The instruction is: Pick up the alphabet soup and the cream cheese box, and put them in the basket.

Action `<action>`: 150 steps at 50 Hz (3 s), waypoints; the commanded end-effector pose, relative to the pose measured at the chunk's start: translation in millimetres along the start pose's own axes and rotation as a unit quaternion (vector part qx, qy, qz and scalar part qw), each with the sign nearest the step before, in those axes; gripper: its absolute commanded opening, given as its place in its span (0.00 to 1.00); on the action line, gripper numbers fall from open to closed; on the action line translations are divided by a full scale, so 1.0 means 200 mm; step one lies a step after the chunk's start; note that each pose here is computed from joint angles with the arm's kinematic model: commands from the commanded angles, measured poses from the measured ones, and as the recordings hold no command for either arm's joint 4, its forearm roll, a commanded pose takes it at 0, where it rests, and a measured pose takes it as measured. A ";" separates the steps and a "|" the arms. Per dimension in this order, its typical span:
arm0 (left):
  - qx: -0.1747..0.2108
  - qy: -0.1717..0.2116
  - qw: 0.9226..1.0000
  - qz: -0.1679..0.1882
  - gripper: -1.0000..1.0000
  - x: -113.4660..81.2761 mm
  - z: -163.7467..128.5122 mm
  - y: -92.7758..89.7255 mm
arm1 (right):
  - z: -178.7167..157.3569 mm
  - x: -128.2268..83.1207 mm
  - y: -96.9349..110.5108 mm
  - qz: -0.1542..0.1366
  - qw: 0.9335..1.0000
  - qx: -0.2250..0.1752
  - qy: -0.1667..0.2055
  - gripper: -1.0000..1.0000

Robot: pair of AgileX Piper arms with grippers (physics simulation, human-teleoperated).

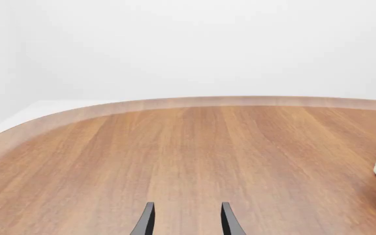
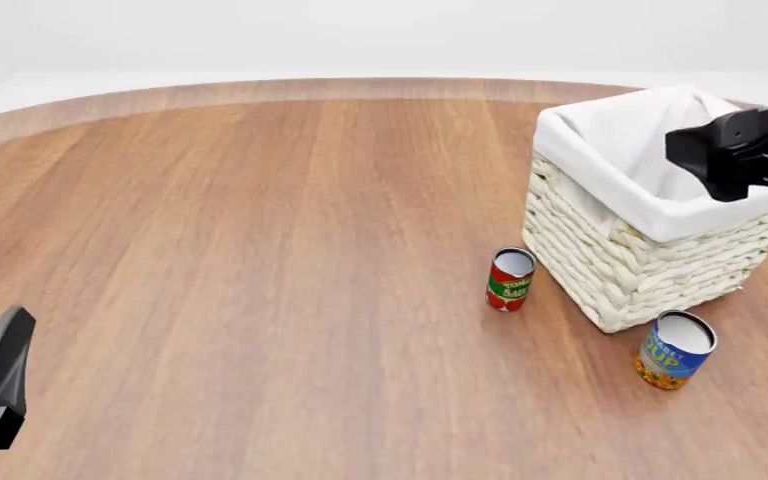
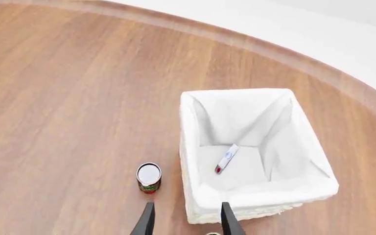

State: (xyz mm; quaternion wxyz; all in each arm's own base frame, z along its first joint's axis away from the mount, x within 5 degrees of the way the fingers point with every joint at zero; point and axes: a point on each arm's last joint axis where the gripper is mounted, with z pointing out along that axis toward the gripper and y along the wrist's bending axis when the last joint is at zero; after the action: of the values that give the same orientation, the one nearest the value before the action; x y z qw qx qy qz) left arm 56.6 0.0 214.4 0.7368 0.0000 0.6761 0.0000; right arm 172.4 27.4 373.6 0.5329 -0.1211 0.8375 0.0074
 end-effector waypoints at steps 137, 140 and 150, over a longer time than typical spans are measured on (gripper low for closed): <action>0.000 0.000 1.000 0.000 1.00 0.00 0.00 0.00 | 0.13 0.78 -0.06 0.052 0.986 0.078 0.141 1.00; 0.000 0.000 1.000 0.000 1.00 0.00 0.00 0.00 | 0.16 0.82 -0.05 0.053 0.985 0.079 0.147 1.00; 0.000 0.000 1.000 0.000 1.00 0.00 0.00 0.00 | 0.19 0.86 -0.07 0.057 0.982 0.083 0.161 1.00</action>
State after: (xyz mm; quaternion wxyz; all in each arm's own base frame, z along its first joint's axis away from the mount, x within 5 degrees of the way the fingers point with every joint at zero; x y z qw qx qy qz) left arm 56.6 0.0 214.4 0.7368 0.0000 0.6761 0.0000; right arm 137.6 -11.6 216.2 0.4099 -0.0333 0.9102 -0.0495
